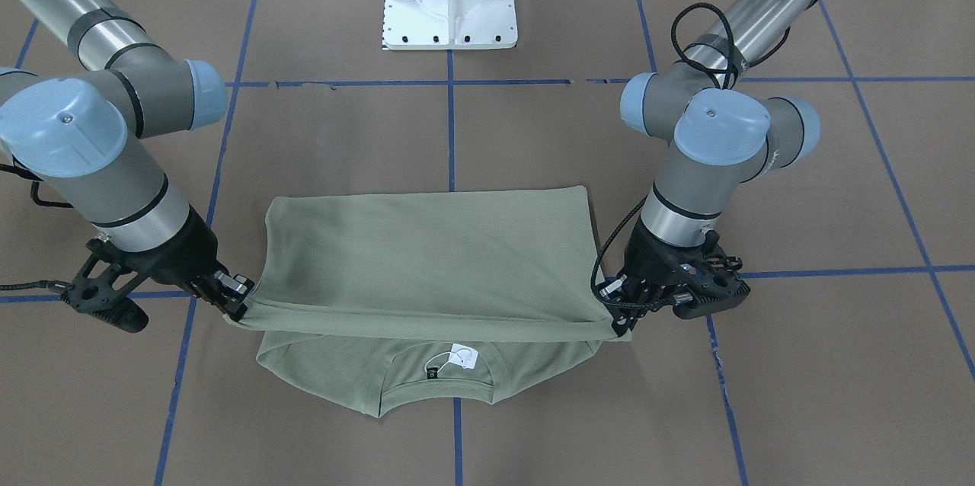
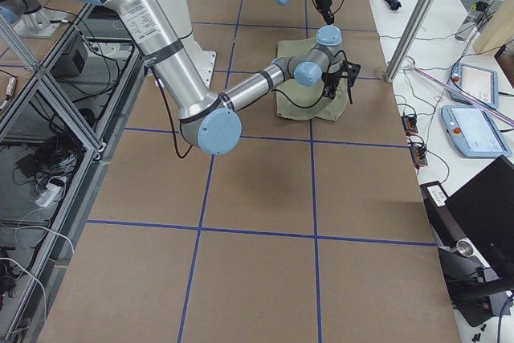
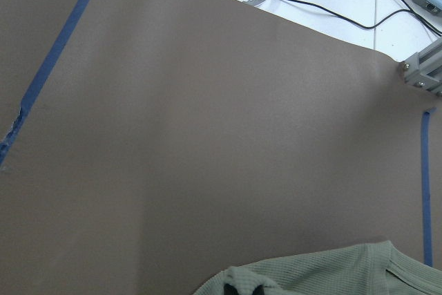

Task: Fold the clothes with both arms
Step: 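Lay the hem down past the collar and open both grippers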

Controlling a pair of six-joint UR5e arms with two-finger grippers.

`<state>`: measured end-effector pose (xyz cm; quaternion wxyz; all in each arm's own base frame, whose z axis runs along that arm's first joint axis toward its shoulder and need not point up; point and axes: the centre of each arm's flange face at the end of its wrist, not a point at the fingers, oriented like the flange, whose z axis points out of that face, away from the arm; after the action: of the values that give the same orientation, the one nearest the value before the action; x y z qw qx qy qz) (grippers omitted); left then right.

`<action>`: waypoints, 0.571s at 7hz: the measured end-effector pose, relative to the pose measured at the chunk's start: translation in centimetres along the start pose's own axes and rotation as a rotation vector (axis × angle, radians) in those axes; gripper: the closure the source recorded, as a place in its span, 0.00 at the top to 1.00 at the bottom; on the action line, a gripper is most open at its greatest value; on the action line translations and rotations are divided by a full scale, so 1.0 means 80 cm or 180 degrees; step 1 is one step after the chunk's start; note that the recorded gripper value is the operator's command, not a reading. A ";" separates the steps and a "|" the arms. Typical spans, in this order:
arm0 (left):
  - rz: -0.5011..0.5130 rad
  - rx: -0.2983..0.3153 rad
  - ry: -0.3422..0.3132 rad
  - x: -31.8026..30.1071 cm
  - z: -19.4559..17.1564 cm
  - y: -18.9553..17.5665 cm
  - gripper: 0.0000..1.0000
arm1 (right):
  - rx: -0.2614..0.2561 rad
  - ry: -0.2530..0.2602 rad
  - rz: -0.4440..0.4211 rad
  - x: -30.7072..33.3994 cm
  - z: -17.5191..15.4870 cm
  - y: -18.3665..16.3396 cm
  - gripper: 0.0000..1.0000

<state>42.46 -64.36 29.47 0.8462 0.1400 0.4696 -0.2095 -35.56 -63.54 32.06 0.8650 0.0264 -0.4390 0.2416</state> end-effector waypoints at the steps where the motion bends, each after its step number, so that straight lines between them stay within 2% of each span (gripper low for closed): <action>1: 0.0015 -0.0028 -0.0005 0.000 0.008 0.009 0.00 | 0.0000 0.0018 -0.0008 -0.013 0.006 -0.006 0.00; 4: -0.0070 -0.0115 0.0034 0.017 0.019 0.040 0.00 | 0.0002 0.0106 -0.0038 -0.032 0.026 -0.021 0.00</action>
<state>45.76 -62.51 29.18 0.8437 0.1206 0.4794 -0.2095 -37.68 -66.57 31.63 0.8736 0.0253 -0.4244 0.2370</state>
